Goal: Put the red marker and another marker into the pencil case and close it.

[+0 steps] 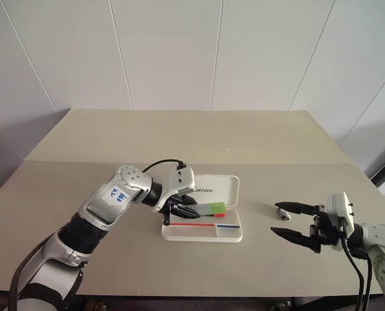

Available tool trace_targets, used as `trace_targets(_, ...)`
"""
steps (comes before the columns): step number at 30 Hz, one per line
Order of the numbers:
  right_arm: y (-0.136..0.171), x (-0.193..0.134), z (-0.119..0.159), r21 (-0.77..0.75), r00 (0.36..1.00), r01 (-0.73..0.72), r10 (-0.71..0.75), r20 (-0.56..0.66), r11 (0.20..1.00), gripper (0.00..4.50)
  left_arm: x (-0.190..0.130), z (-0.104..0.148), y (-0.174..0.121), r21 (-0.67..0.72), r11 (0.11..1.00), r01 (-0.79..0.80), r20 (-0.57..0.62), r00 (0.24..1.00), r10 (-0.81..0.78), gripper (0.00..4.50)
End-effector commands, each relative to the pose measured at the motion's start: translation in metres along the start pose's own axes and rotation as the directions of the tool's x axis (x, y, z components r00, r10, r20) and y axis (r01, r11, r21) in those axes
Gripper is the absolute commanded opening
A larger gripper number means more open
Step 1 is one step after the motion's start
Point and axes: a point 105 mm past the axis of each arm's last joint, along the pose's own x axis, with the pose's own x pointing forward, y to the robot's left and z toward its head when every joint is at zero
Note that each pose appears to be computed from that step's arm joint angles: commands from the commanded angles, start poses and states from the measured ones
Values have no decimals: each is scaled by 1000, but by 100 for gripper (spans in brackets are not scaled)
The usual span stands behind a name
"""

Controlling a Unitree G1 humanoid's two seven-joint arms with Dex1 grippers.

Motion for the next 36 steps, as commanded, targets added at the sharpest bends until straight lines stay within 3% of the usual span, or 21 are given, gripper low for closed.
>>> trace_targets(1, -3, -7, 13, -48, 999, 30, -29, 25, 998, 450, 0, 1, -10, 44, 999, 7, -9, 1000, -7, 108)
trace_targets(10, -3, -7, 12, -43, 999, 36, -35, 23, 998, 450, -1, -21, -28, 63, 997, 36, -68, 997, -32, 108)
trace_targets(36, -3, -11, 10, -40, 998, 63, -62, 12, 997, 450, 2, -23, -17, 72, 997, 14, -67, 998, -9, 108)
